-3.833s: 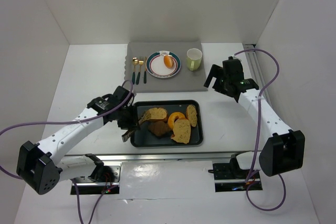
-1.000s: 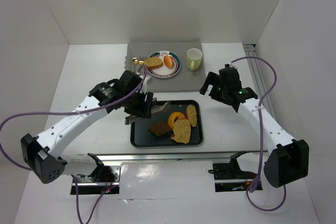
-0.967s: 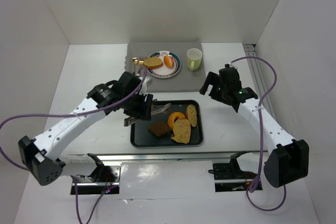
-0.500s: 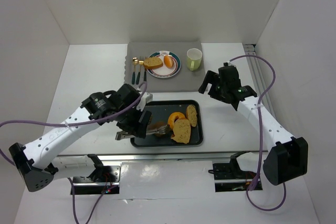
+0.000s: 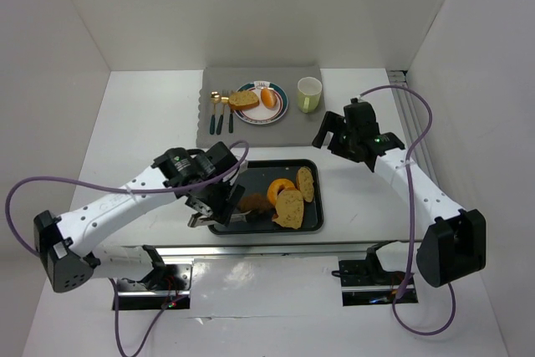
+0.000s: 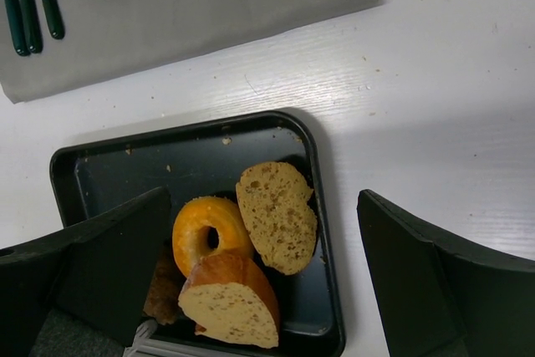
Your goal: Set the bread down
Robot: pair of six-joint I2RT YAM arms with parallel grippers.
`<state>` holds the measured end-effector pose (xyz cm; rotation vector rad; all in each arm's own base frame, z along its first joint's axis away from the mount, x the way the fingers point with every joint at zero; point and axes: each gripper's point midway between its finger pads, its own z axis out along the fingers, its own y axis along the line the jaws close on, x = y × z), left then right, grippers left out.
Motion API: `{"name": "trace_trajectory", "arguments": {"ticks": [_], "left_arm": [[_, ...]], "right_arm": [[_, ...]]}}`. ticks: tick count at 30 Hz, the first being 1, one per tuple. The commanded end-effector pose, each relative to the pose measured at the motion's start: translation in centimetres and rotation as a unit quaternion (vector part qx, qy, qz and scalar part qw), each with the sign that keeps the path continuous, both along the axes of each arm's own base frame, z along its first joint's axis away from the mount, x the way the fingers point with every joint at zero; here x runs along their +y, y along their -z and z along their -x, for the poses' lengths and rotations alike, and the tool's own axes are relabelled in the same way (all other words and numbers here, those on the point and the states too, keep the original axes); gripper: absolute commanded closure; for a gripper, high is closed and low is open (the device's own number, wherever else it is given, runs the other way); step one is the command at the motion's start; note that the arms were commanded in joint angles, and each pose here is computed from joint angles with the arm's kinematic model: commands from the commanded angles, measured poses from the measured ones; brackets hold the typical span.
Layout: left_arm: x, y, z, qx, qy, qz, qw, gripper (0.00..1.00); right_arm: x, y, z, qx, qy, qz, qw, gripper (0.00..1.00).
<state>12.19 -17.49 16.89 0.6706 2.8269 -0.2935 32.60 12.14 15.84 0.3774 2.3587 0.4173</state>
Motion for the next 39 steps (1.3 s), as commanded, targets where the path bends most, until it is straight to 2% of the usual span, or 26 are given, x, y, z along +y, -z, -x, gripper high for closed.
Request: {"name": "trace_trajectory", "arguments": {"ticks": [1, 9, 17, 23, 24, 26, 27, 30, 31, 34, 36, 39], "left_arm": [[-0.1, 0.4, -1.5, -0.024, -0.004, -0.026, 0.999, 0.21], [-2.0, 0.8, -4.4, -0.074, 0.008, -0.022, 0.997, 0.20], [-4.3, 2.3, -4.0, -0.040, 0.052, 0.008, 0.998, 0.20], [-4.4, 2.3, -3.8, -0.036, 0.054, 0.012, 0.998, 0.31], [-4.1, 2.4, -3.6, -0.031, 0.055, 0.006, 0.998, 0.38], [-3.9, 1.6, -4.0, -0.042, 0.043, 0.000, 0.998, 0.45], [-3.6, 1.1, -4.2, -0.052, 0.035, -0.004, 0.998, 0.51], [-2.8, -0.5, -4.7, -0.072, 0.022, -0.015, 0.997, 0.61], [-2.4, -1.1, -5.0, -0.077, 0.008, -0.014, 0.997, 0.68], [-1.2, -2.6, -6.5, -0.075, -0.039, -0.020, 0.996, 0.70], [-0.7, -4.3, -8.4, -0.085, -0.074, -0.001, 0.994, 0.70], [-0.5, -6.2, -12.4, -0.132, -0.106, 0.027, 0.985, 0.70]], "right_arm": [[0.7, -2.6, -1.7, -0.044, -0.008, -0.006, 0.999, 0.00], [1.0, -2.1, -1.2, -0.039, -0.009, -0.009, 0.999, 0.00], [0.7, -2.4, -1.3, -0.045, -0.002, -0.004, 0.999, 0.00], [0.6, -2.0, -1.1, -0.040, -0.002, -0.003, 0.999, 0.00], [0.6, -2.1, -1.1, -0.040, 0.001, -0.006, 0.999, 0.00], [0.6, -2.1, -1.1, -0.040, 0.001, -0.006, 0.999, 0.00], [0.6, -2.1, -1.1, -0.040, 0.001, -0.006, 0.999, 0.00], [0.8, -2.1, -1.1, -0.039, -0.003, -0.009, 0.999, 0.00], [0.8, -1.8, -1.1, -0.034, -0.003, -0.007, 0.999, 0.00], [0.9, -1.9, -1.3, -0.039, -0.003, -0.009, 0.999, 0.00], [0.8, -1.9, -1.1, -0.039, -0.003, -0.009, 0.999, 0.00], [0.8, -2.1, -0.9, -0.050, 0.000, -0.016, 0.999, 0.00]]}}
